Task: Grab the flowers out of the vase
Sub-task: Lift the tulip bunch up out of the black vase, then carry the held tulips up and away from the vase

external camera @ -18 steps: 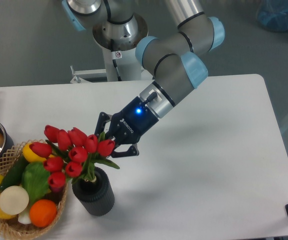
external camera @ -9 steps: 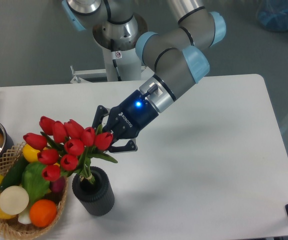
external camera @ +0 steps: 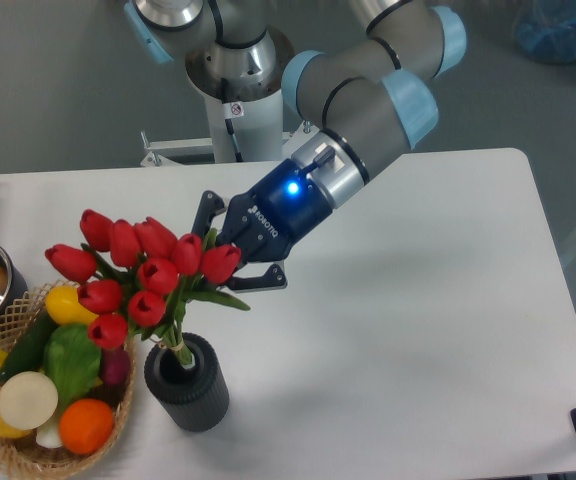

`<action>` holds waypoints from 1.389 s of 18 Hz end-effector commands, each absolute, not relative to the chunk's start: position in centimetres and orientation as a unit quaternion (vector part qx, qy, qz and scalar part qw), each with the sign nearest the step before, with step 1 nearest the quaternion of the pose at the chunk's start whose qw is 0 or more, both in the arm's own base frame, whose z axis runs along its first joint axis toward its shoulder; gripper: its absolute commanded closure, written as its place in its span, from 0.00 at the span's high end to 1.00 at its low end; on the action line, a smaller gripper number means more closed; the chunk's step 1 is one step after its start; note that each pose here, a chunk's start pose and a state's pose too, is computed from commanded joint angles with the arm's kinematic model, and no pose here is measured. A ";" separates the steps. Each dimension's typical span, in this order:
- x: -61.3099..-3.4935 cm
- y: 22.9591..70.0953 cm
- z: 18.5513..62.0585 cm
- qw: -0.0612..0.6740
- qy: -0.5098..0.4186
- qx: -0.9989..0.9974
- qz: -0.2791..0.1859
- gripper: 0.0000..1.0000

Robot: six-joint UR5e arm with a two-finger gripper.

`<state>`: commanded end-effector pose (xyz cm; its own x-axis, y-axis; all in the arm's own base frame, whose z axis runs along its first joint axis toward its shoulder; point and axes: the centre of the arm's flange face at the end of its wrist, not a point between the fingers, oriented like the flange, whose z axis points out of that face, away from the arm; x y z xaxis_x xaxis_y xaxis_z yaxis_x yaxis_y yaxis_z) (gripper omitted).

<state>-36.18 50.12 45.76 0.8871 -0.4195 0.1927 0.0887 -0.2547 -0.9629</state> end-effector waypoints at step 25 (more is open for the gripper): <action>-43.6 43.6 52.2 0.570 0.119 -0.813 -0.014 0.00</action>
